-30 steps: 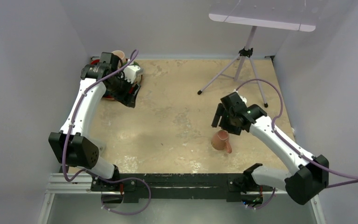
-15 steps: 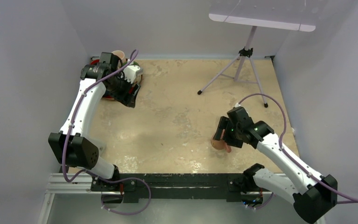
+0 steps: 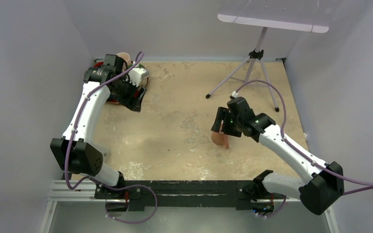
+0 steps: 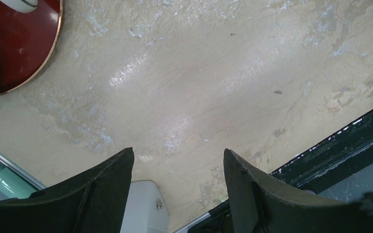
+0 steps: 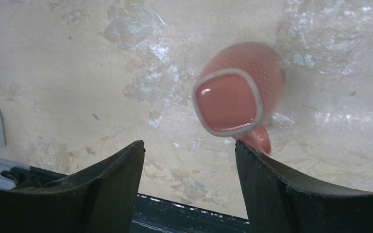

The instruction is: Turn the mug right side up

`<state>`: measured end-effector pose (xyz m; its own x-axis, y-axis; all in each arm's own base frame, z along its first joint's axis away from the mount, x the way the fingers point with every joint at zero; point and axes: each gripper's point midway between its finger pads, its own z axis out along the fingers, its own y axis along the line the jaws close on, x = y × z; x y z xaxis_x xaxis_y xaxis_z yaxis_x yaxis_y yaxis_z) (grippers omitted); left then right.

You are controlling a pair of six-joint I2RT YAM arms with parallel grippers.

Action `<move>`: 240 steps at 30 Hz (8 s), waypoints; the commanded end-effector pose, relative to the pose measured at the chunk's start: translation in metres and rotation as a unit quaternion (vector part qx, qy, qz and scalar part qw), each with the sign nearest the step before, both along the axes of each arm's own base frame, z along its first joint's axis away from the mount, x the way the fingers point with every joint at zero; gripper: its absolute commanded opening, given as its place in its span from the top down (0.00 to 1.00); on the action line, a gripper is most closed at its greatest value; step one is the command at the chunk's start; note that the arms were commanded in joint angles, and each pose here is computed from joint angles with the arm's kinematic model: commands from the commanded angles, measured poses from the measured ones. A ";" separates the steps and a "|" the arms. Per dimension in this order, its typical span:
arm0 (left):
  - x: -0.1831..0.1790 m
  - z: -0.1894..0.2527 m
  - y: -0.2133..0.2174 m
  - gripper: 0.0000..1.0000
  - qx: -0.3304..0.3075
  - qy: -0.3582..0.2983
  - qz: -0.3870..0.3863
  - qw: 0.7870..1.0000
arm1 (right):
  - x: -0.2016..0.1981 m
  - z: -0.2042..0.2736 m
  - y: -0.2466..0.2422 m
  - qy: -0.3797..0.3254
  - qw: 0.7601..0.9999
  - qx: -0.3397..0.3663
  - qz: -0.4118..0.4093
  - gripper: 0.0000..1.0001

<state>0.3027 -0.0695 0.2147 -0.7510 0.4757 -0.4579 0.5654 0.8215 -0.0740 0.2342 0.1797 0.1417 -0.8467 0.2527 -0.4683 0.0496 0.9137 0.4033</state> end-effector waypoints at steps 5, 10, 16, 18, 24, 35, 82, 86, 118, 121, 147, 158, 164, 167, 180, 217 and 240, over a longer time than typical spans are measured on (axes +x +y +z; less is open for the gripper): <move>0.004 0.018 0.002 0.28 -0.001 -0.033 -0.003 0.999 | -0.027 -0.046 -0.055 0.050 0.987 -0.146 -0.055 0.33; 0.005 0.017 0.001 0.28 -0.003 -0.031 -0.002 1.000 | -0.018 -0.050 -0.039 0.018 0.990 -0.137 -0.025 0.35; 0.004 0.018 0.000 0.28 -0.007 -0.029 -0.002 1.000 | -0.001 -0.070 -0.029 0.024 0.988 -0.150 -0.031 0.47; 0.004 0.019 0.000 0.28 -0.006 -0.030 -0.001 1.000 | 0.003 -0.079 -0.036 0.035 0.982 -0.180 -0.049 0.52; 0.001 0.022 -0.004 0.28 -0.020 -0.032 -0.005 0.999 | 0.017 -0.086 -0.037 0.034 0.974 -0.214 -0.063 1.00; -0.001 0.039 -0.037 0.27 -0.118 -0.018 0.001 0.993 | 0.048 -0.019 -0.013 -0.061 0.986 -0.144 -0.055 1.00; 0.022 0.133 -0.206 0.70 -0.625 0.040 -0.092 0.775 | 0.064 0.194 0.157 -0.267 0.891 0.286 0.231 1.00; 0.019 0.132 -0.201 1.00 -0.607 0.037 -0.085 0.790 | 0.072 0.175 0.160 -0.243 0.903 0.272 0.228 1.00; 0.061 -0.042 0.002 0.85 0.003 -0.030 -0.020 0.999 | 0.093 0.111 0.089 -0.211 0.970 0.080 0.094 0.61; 0.045 -0.043 0.001 0.69 -0.009 -0.009 -0.025 1.000 | 0.090 0.109 0.083 -0.208 0.971 0.069 0.092 0.61; -0.115 -0.124 -0.020 0.00 0.048 -0.063 -0.433 0.898 | 0.082 0.125 0.069 -0.248 0.963 0.064 0.088 0.61; -0.053 -0.145 -0.006 0.00 0.161 -0.160 -0.329 0.917 | 0.076 0.132 0.071 -0.257 0.958 0.087 0.092 0.62; -0.045 -0.141 -0.012 0.37 0.145 -0.171 -0.302 0.926 | 0.074 0.132 0.070 -0.257 0.958 0.093 0.086 0.62; -0.053 -0.140 -0.025 0.56 0.101 -0.154 -0.297 0.937 | 0.073 0.133 0.069 -0.257 0.958 0.096 0.085 0.62; -0.026 -0.104 -0.042 1.00 0.042 -0.062 -0.128 0.989 | 0.071 0.141 0.067 -0.258 0.958 0.089 0.089 0.63; -0.023 -0.079 -0.014 0.43 0.069 0.074 -0.084 0.991 | 0.067 0.127 0.067 -0.246 0.961 0.083 0.099 0.64; 0.001 -0.098 0.009 1.00 0.047 0.051 0.021 0.997 | 0.068 0.127 0.065 -0.247 0.961 0.075 0.099 0.64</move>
<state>0.2765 -0.0741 0.0816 -0.8025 0.5452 -0.2425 0.5740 0.8163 -0.0643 0.3003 0.2478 0.2520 -0.6059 0.1960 -0.7710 -0.3351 0.8161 0.4708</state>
